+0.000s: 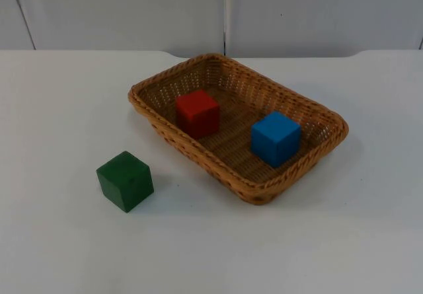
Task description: Pick up one cube with each hand and place exactly two cubes into the same basket, leaving the remaining cube outside.
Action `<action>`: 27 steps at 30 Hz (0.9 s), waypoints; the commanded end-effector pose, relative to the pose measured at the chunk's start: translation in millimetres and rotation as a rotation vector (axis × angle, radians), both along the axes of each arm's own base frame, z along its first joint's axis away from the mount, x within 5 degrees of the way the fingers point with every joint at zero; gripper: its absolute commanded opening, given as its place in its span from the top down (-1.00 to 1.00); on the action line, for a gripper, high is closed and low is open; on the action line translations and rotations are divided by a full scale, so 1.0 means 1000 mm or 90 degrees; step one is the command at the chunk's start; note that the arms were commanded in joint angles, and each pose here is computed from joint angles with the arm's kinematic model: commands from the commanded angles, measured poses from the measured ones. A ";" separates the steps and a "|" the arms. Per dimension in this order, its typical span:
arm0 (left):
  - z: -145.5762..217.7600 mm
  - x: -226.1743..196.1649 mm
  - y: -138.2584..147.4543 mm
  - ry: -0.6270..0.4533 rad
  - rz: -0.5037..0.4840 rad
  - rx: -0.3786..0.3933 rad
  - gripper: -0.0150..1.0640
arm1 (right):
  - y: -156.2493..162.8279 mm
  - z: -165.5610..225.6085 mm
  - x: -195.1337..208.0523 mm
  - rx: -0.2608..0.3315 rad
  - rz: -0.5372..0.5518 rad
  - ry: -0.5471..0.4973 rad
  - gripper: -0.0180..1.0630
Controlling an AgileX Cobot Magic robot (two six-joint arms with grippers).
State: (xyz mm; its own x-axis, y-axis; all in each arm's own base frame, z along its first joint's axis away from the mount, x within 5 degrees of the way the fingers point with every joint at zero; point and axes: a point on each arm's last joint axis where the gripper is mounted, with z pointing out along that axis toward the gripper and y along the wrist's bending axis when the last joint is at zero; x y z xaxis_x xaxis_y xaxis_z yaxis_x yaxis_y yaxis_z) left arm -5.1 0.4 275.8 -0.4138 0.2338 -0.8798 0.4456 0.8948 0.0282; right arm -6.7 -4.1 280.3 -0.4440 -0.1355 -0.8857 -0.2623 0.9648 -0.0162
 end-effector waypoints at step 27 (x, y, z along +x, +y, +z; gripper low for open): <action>-0.001 0.000 0.001 -0.001 0.002 -0.001 -0.97 | 0.002 0.000 0.000 0.006 -0.136 -0.003 -0.99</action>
State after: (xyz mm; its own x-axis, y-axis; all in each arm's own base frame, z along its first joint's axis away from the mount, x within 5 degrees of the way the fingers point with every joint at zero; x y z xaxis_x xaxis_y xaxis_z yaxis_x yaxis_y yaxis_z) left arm -5.0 0.6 275.8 -0.4135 0.2347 -0.8797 0.4446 0.8952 0.0298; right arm -7.4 -2.1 280.3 -0.4622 -0.0354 -0.8861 -0.0559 0.9984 -0.0107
